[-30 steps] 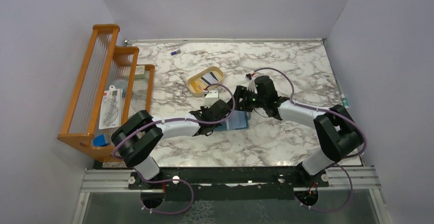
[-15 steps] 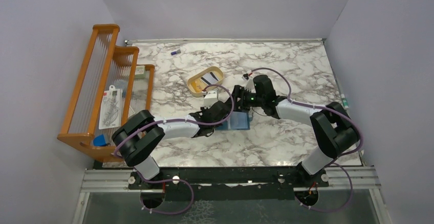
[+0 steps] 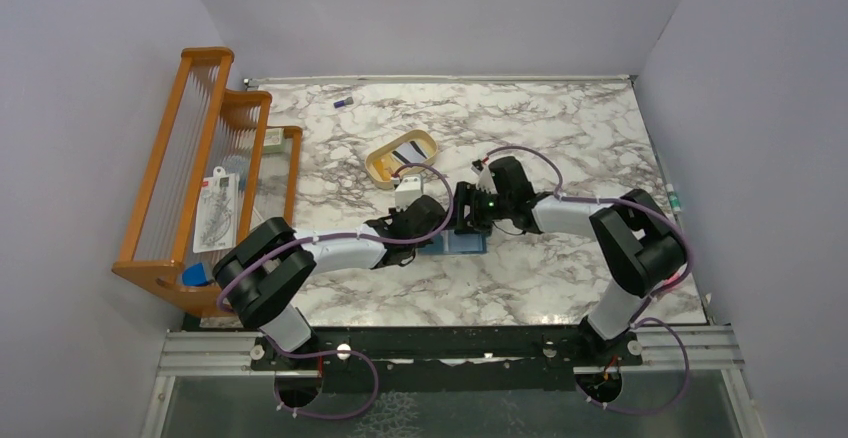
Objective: Take the credit cards out of the card holder
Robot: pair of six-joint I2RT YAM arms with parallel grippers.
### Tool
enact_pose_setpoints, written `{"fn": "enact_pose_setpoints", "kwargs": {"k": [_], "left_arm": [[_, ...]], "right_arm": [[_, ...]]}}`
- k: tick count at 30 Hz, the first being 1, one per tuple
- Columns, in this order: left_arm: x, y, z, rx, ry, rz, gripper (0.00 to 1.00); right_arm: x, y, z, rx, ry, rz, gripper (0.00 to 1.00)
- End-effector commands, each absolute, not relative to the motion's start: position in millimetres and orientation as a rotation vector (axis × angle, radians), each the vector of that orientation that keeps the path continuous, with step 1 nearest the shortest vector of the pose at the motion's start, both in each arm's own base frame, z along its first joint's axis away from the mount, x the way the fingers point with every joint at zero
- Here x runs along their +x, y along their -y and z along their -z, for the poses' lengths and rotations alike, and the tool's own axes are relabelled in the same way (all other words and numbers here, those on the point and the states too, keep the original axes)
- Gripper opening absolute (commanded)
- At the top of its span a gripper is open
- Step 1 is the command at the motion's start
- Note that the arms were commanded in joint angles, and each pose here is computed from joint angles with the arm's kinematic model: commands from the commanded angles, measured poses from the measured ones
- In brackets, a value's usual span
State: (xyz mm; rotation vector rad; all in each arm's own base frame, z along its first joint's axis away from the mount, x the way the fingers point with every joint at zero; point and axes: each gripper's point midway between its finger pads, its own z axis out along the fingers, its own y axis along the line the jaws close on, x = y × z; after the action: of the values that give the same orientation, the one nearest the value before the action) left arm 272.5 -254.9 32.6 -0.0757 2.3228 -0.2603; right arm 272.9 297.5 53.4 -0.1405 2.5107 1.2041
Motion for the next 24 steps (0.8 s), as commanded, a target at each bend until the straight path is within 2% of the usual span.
{"fn": "enact_pose_setpoints", "kwargs": {"k": [1,14,24], "left_arm": [[269,255,-32,-0.068,-2.333,0.279,0.0],[263,253,-9,-0.09,-2.371,0.28,0.0],[257,251,8,-0.099,-2.397,0.283,0.0]], "right_arm": [[267,-292,-30,-0.141,-2.561,-1.157,0.7],[246,-311,2,-0.11,-2.635,-1.249,0.7],[242,-312,-14,-0.109,-2.615,-1.294,0.7]]}}
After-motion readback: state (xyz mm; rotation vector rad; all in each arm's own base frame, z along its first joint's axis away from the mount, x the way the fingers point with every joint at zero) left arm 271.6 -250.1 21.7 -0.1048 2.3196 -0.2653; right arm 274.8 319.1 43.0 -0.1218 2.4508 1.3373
